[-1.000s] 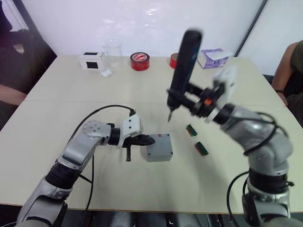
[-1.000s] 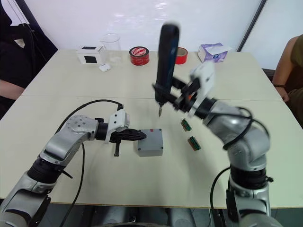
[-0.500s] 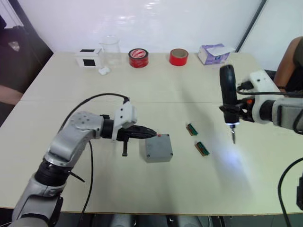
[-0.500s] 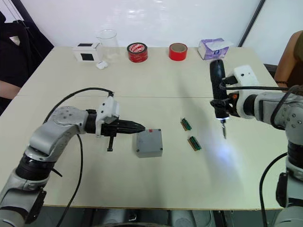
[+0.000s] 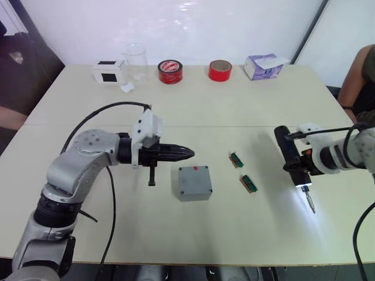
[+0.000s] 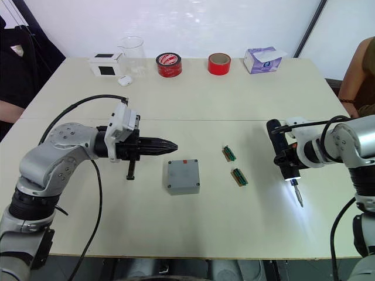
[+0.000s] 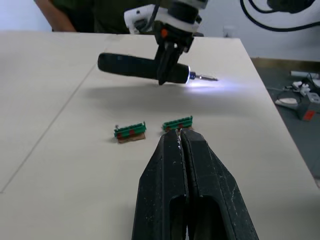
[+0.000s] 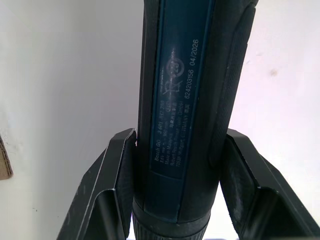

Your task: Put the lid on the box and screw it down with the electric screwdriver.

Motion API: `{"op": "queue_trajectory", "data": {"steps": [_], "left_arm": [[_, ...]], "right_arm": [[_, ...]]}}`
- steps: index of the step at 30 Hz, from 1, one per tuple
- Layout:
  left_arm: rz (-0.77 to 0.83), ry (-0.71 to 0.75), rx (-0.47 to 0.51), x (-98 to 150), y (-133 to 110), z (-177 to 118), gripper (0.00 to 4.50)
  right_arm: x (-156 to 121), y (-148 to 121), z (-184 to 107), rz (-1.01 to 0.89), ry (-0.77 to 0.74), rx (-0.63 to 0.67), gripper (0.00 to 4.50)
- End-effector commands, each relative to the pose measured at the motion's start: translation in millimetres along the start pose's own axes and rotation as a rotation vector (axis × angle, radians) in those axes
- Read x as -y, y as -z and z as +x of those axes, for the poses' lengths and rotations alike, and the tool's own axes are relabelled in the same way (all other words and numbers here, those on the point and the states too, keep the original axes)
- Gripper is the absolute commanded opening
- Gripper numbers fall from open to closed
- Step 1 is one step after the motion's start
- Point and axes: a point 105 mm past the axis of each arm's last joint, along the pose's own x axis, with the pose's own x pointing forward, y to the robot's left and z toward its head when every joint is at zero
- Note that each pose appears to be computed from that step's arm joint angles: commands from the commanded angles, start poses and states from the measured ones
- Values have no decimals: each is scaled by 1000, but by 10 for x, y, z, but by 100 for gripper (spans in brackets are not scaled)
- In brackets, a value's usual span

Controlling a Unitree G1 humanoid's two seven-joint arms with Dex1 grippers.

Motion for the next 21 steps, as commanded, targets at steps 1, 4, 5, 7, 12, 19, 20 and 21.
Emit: {"op": "queue_trajectory", "data": {"steps": [1,4,5,7,12,19,20,21], "left_arm": [[46,-4,20,38,-137,-27,0],[41,-3,16,52,-142,-33,0],[39,-2,15,58,-145,-37,0],[35,2,10,70,-147,-45,0],[25,6,1,79,-133,-55,0],[-14,-46,-65,18,57,-161,0],[-32,-63,-79,-7,130,-196,0],[-49,-77,-93,-25,201,-226,0]], "right_arm": [[56,-73,-37,12,39,25,184],[77,-47,17,35,46,12,184],[74,-50,22,37,44,13,233],[68,-68,21,41,40,24,296],[68,-149,-58,43,29,69,448],[23,-557,-500,-147,72,307,448],[-76,-650,-593,-199,36,368,448],[-182,-733,-672,-243,-4,430,448]]}}
